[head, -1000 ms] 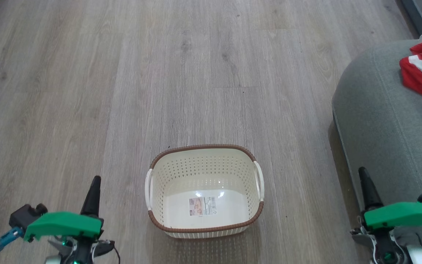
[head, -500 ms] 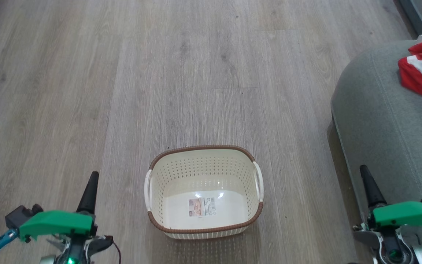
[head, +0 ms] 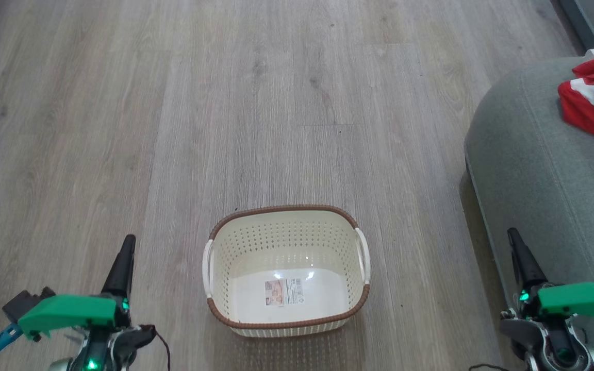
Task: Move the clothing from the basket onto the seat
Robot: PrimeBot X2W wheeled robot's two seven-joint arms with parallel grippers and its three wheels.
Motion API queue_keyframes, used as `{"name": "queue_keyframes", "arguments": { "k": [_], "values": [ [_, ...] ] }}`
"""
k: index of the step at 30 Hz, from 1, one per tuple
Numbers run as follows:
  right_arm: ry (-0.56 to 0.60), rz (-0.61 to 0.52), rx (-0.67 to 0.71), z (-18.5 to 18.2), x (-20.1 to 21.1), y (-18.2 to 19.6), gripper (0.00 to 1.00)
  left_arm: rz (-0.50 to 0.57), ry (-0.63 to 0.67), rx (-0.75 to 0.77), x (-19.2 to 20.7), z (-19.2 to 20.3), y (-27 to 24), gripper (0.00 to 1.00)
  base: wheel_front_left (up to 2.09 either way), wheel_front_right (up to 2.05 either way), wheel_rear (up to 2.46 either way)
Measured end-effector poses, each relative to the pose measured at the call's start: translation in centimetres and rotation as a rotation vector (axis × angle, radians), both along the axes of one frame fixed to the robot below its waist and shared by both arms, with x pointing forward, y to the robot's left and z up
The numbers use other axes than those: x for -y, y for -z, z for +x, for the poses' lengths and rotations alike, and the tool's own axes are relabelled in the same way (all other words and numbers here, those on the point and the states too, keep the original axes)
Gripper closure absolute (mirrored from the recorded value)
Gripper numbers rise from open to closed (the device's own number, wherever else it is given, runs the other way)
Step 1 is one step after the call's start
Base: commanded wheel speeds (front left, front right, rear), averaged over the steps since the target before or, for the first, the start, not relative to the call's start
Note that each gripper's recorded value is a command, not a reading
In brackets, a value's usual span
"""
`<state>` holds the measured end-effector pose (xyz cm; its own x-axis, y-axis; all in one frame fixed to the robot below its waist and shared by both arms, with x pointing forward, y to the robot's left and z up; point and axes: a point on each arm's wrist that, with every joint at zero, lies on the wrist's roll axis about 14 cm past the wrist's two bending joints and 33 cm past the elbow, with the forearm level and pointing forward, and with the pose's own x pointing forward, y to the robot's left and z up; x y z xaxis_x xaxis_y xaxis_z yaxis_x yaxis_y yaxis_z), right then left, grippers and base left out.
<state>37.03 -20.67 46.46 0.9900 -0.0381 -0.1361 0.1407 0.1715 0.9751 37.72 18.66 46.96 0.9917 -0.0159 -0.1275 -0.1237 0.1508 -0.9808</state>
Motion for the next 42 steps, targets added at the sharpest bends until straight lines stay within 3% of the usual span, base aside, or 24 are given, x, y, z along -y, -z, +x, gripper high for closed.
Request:
{"name": "queue_keyframes", "arguments": {
  "k": [16, 42],
  "values": [
    [0.011, 0.178, 0.043, 0.1, 0.0, -0.9, 1.0, -0.156, -0.004, 0.043, 0.0, 0.3, -1.2, 1.0, 0.0, 0.0, 0.0],
    [0.011, 0.178, 0.044, 0.1, 0.1, -0.9, 1.0, -0.156, -0.007, 0.043, -0.1, 0.3, -1.3, 1.0, 0.0, 0.0, 0.0]
  ]
}}
